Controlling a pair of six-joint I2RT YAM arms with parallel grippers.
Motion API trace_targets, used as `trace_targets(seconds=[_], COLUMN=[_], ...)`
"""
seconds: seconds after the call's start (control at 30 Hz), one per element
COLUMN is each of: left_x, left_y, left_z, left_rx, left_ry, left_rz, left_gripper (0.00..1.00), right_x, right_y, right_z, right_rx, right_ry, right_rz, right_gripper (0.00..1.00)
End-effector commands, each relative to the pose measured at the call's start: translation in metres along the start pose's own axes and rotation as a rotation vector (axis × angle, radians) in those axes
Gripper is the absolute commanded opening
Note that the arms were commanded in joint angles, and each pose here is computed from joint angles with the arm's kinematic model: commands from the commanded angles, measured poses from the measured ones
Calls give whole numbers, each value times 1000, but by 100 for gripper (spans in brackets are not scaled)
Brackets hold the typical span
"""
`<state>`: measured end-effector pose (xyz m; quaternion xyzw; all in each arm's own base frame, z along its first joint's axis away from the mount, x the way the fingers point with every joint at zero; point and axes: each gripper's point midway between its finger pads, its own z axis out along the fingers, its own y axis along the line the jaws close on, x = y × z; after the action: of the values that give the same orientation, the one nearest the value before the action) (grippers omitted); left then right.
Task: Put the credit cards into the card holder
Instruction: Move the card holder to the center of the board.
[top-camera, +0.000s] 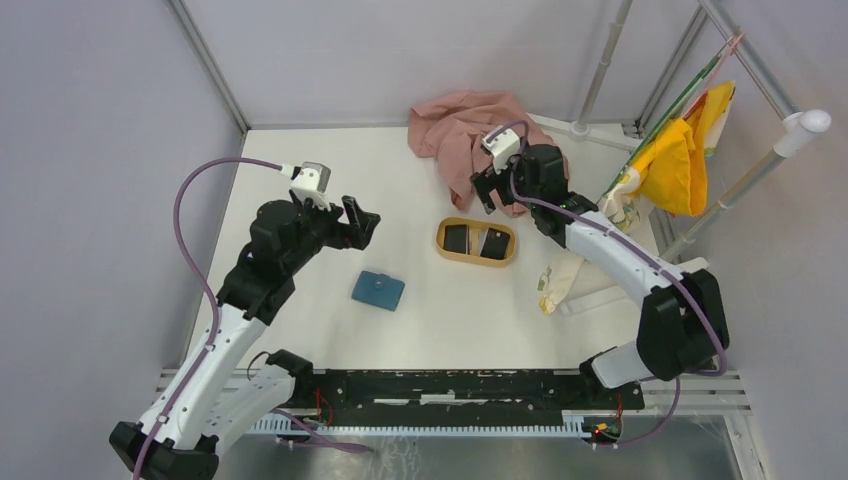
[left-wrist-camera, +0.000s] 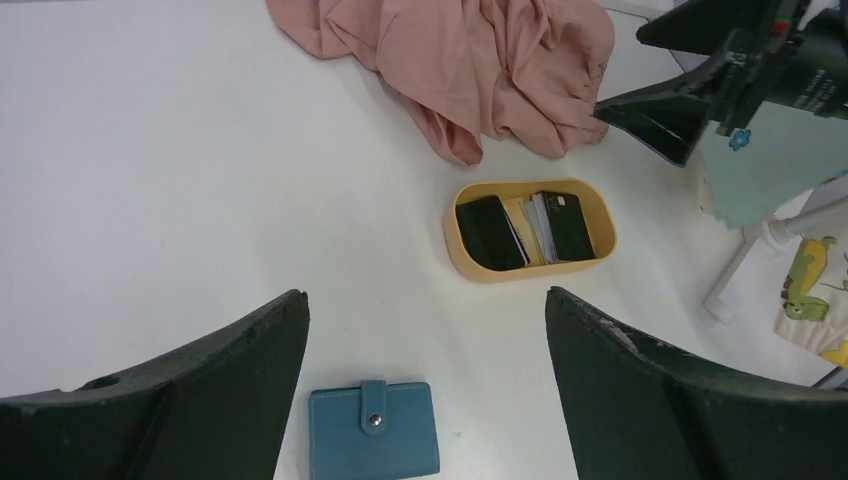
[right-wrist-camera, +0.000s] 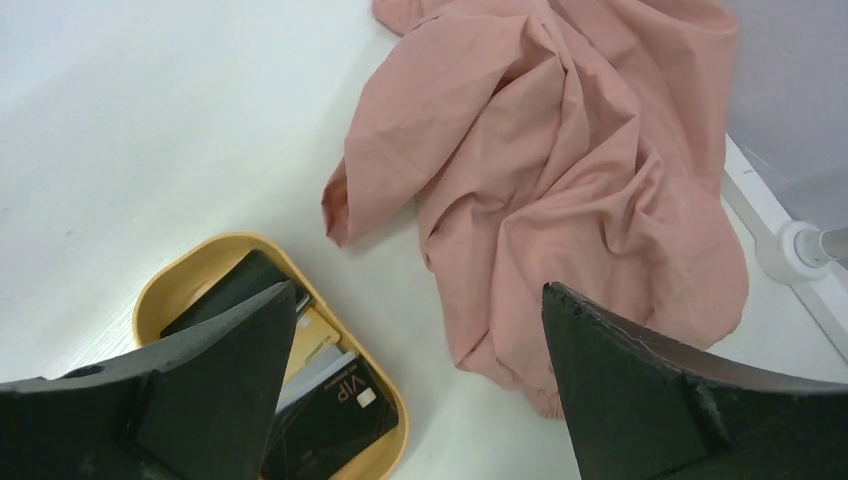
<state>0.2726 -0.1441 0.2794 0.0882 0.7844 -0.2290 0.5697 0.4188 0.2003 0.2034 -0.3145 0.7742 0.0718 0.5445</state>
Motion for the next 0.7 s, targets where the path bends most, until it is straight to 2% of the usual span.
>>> trace_targets(seconds=[0.0, 0.17, 0.2, 0.3, 0.43, 0.5, 0.6, 0.67], left_x=[-16, -12, -10, -1, 34, 54, 88, 104], left_y=[0, 1, 0, -6, -24, -28, -15, 3], left_z=[-3, 3, 5, 15, 32, 37, 36, 33], left_rx=[-1, -2, 2, 22, 114, 142, 85, -16], left_ry=[-55, -36, -26, 17, 133, 152, 157, 145], left_rz=[34, 19, 6, -82, -264, -351, -445, -479], left_gripper=[93, 93, 93, 93, 89, 88, 89, 89], right_x=[-25, 2, 12, 33, 75, 88, 96, 104], right_y=[22, 108, 115, 102, 95, 96, 95, 98], right_z=[-32, -98, -109, -123, -128, -130, -130, -129], right_rx=[-139, -604, -631, -535, -488, -502, -534, -573], right_ry=[-151, -357, -392, -413, -329, -279, -195, -149], right_rz=[-18, -244, -261, -253, -281, -290, -259, -248], right_gripper=[98, 98, 98, 98, 98, 98, 98, 98])
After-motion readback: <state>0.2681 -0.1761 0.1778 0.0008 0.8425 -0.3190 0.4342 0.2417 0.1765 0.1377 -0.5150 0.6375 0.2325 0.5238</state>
